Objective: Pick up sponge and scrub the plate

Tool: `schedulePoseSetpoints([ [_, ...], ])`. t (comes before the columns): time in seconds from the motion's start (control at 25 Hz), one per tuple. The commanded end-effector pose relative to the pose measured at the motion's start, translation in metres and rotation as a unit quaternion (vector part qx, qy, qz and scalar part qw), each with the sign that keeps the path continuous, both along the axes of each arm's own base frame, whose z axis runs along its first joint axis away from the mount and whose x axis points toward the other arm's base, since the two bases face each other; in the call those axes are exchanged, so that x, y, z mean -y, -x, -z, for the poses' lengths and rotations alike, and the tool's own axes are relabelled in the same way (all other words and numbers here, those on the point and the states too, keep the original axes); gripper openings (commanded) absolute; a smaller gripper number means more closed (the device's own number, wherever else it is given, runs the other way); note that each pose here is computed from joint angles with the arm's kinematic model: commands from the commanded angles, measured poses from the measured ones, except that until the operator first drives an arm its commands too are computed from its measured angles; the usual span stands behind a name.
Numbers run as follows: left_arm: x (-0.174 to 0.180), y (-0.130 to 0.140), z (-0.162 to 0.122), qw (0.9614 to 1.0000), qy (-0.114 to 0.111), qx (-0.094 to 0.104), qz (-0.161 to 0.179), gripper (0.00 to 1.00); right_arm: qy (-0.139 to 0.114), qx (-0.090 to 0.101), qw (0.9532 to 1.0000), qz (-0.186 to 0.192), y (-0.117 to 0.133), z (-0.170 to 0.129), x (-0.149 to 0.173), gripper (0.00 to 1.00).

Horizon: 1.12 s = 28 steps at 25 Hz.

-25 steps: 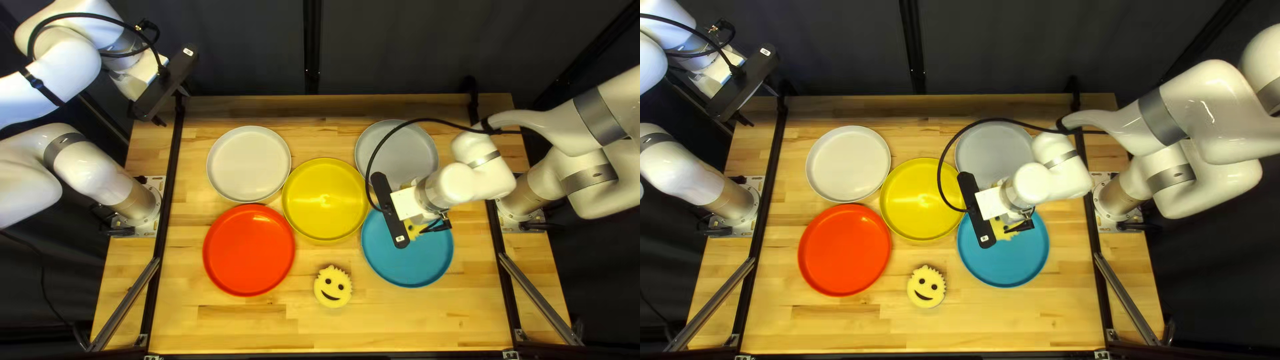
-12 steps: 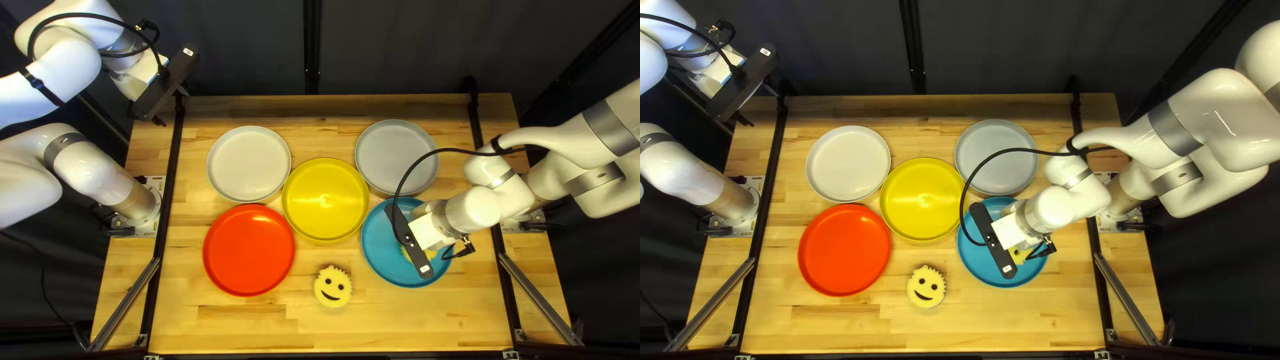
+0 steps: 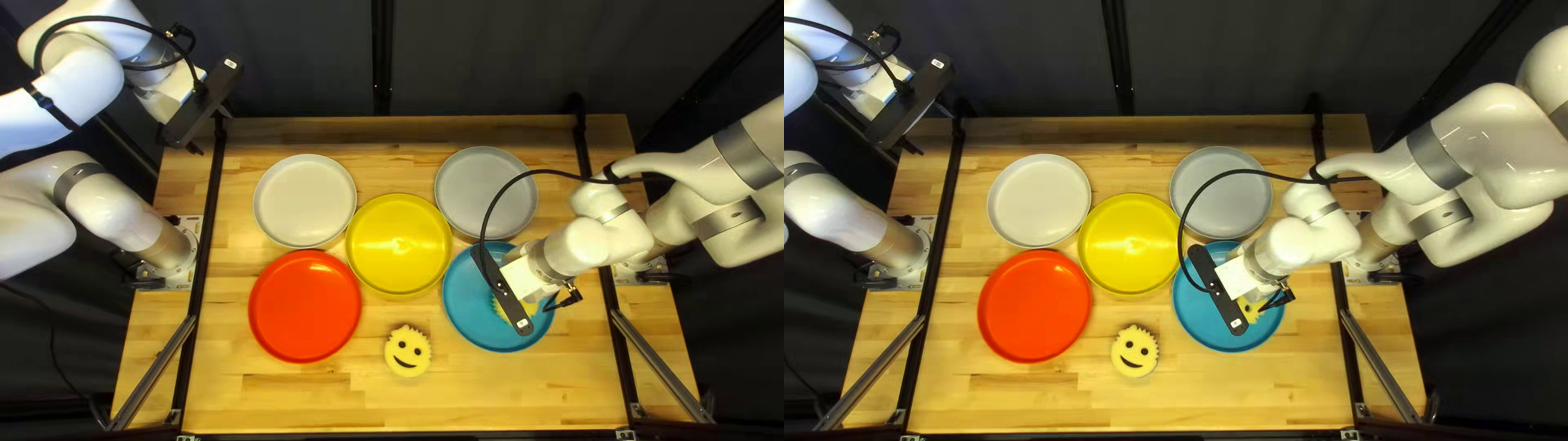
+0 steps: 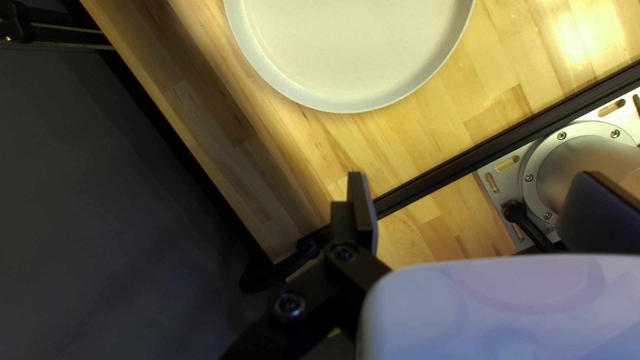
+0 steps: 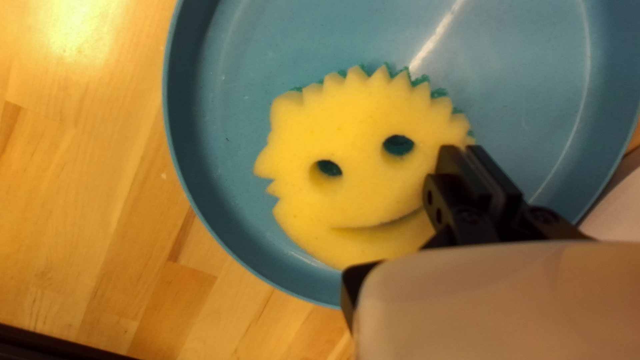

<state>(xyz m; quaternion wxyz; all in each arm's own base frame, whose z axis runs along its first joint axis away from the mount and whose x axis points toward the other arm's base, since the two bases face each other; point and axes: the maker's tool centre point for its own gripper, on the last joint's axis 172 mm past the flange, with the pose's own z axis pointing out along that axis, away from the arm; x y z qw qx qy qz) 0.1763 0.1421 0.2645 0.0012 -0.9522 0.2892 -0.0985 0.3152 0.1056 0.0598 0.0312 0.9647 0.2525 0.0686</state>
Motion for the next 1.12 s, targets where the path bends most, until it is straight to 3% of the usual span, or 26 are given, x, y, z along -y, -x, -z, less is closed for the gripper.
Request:
schedulePoseSetpoints([
  [0.04, 0.000, 0.000, 0.000, 1.0000, 0.000, 0.000, 0.000, 1.00, -0.002, -0.008, 1.0000, -0.002, -0.004, 0.005, 0.005, 0.00],
  [0.32, 0.000, 0.000, 0.000, 1.0000, 0.000, 0.000, 0.000, 1.00, -0.004, -0.020, 0.9997, -0.011, -0.014, 0.010, 0.022, 0.00],
  [0.76, 0.000, 0.000, 0.000, 1.0000, 0.000, 0.000, 0.000, 1.00, 0.016, -0.014, 0.9995, -0.022, -0.016, -0.001, 0.054, 0.00],
  [1.12, 0.000, 0.000, 0.000, 1.0000, 0.000, 0.000, 0.000, 1.00, 0.026, -0.022, 0.9987, -0.038, 0.002, 0.003, 0.019, 0.00],
])
